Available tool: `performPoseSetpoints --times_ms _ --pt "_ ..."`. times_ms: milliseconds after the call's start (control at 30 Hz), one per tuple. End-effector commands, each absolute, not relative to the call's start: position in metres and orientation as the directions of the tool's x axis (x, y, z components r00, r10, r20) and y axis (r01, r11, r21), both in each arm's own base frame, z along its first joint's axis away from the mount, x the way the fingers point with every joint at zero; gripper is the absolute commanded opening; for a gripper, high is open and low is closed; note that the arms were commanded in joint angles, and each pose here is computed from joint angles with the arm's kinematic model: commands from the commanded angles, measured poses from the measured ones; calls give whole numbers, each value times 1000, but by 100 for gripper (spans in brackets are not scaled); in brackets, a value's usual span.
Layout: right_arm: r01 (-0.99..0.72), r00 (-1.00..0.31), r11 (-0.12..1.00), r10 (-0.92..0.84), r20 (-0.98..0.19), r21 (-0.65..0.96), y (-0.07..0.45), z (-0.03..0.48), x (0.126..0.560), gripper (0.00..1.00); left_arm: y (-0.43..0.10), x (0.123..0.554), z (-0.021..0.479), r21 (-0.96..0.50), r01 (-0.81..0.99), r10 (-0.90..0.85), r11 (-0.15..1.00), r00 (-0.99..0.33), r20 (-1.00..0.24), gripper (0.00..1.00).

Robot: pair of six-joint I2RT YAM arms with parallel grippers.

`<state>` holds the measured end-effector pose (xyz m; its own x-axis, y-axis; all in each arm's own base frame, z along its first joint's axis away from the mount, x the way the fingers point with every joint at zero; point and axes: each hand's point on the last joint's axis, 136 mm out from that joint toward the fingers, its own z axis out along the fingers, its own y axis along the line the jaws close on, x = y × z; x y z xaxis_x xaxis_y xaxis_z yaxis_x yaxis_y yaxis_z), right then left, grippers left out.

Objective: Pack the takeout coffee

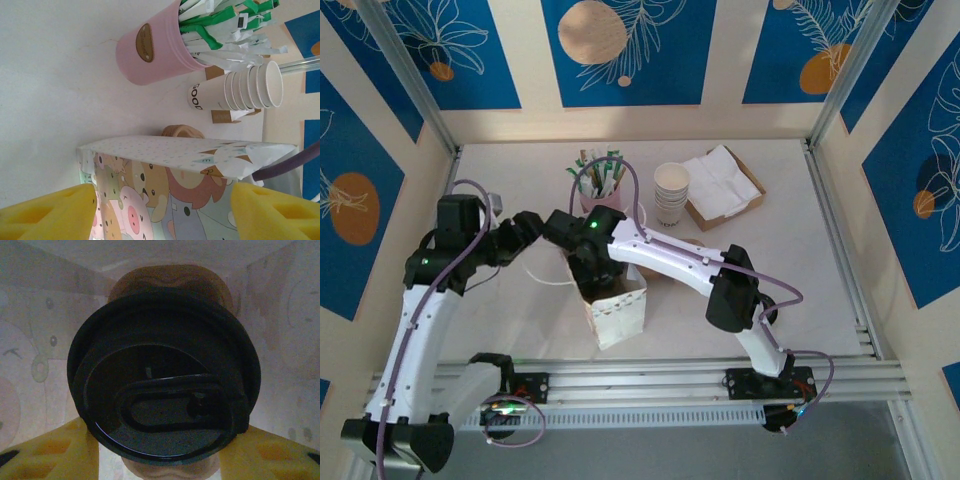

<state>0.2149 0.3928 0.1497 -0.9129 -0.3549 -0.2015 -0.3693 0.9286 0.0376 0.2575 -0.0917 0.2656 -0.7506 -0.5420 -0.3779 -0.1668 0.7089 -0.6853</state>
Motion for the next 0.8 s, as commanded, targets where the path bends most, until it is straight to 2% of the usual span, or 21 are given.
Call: performPoseSetpoints --times_ms 0,767 --pt "-348 -930 937 -339 -144 41 384 150 205 55 -91 252 281 -680 -133 -529 721 -740 -416 71" --pt "-328 -945 945 -328 20 4 379 74 184 55 -98 213 282 -698 -100 -489 709 -783 -384 69"
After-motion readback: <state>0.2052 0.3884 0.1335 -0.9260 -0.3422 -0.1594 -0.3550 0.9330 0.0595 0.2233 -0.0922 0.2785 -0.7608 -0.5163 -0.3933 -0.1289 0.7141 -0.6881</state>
